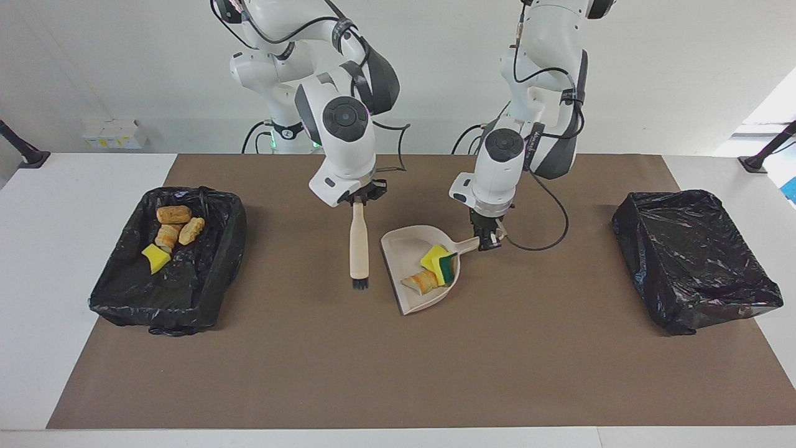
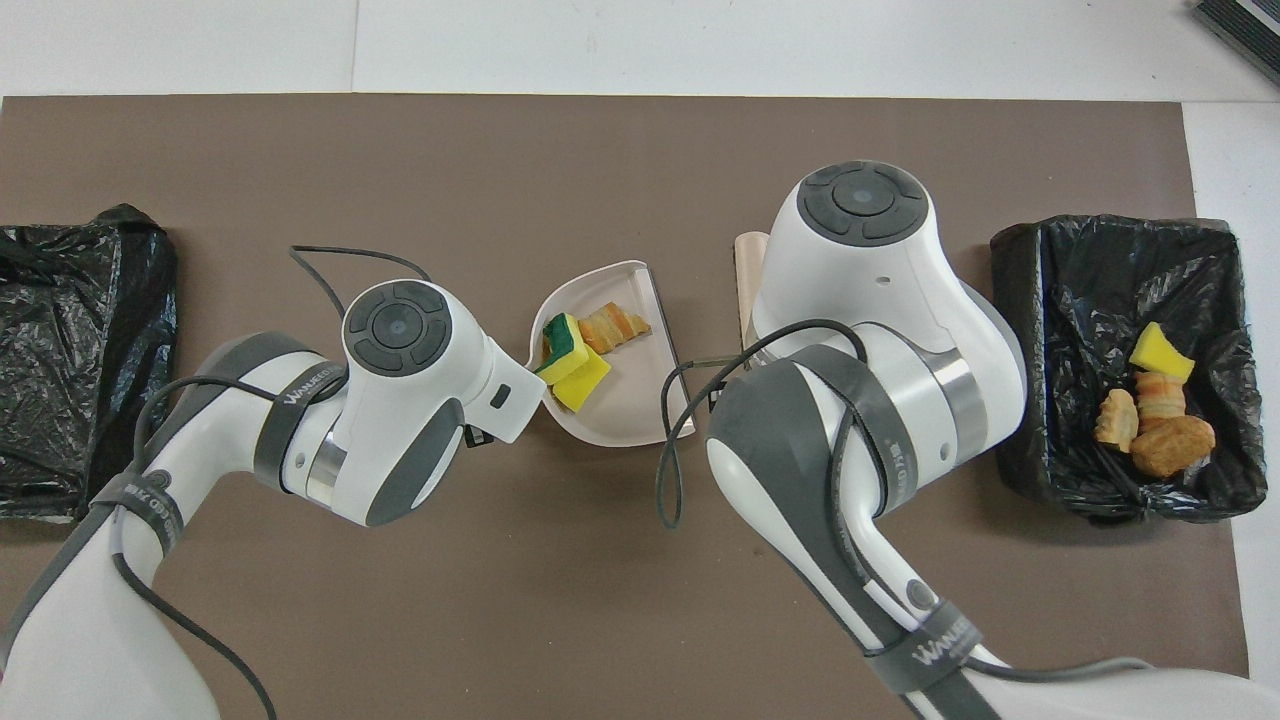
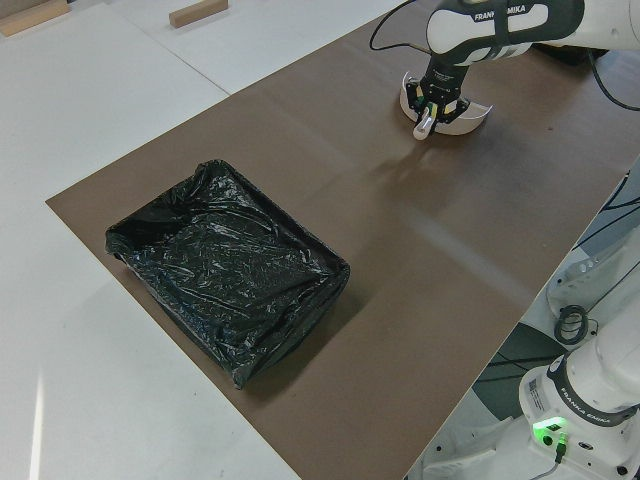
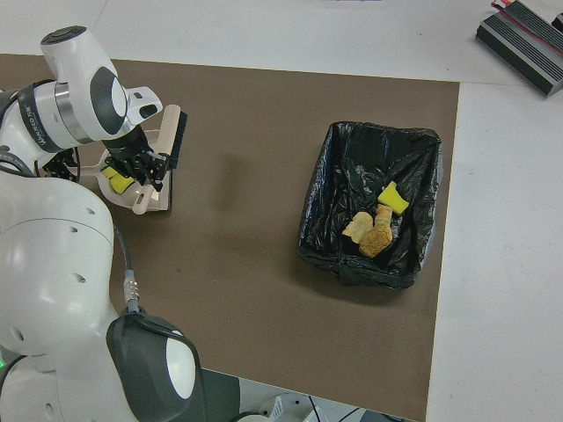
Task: Sweep and dump trash in bin
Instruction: 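Carry the dustpan toward the bin with the left gripper while the right gripper withdraws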
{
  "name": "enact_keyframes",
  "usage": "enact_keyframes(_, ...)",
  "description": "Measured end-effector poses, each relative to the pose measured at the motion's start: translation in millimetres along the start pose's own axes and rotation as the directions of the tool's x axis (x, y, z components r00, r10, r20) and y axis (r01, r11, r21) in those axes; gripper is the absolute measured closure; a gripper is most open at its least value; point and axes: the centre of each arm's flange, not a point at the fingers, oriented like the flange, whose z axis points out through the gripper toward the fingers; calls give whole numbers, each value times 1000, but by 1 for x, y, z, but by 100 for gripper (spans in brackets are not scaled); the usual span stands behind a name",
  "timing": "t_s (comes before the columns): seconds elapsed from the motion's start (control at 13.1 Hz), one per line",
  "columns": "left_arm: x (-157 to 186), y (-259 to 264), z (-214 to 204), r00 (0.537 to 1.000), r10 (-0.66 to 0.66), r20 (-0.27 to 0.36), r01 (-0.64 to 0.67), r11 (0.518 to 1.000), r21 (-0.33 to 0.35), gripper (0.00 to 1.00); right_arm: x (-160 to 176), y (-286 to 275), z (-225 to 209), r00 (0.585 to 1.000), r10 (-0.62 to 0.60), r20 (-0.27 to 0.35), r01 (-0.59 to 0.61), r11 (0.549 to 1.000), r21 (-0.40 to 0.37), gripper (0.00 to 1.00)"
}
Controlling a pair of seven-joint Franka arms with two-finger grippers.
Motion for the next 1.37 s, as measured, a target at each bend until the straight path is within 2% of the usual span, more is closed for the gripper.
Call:
enact_keyframes(0.31,-21,-24,-25,1000,-4,-28,5,1000,22,68,-13,26,-4,995,65,81,-64,998,-11,74)
enact_keyframes(0.46,-43,-43,-37,999,13,-37,-13,1000,7,68,-29,17,15,990,43,131,-49,998,46,74)
enact_keyframes(0.53,-57,-55,-44,999,15,-46,-15,1000,2,68,-40,10,29,991,30,134,-39,997,64,74)
enact_keyframes(0.69,-86,-78,-64,997,12,-73,-12,1000,0,68,-64,-5,58,992,7,128,-15,998,61,74)
enact_keyframes(0.99,-160,-120,-105,995,44,-94,-43,999,4,68,-100,-79,111,998,-10,61,7,999,40,74)
enact_keyframes(1.37,-265,-152,-119,985,127,-114,-125,992,28,68,-101,-126,150,999,-3,33,1,998,59,74)
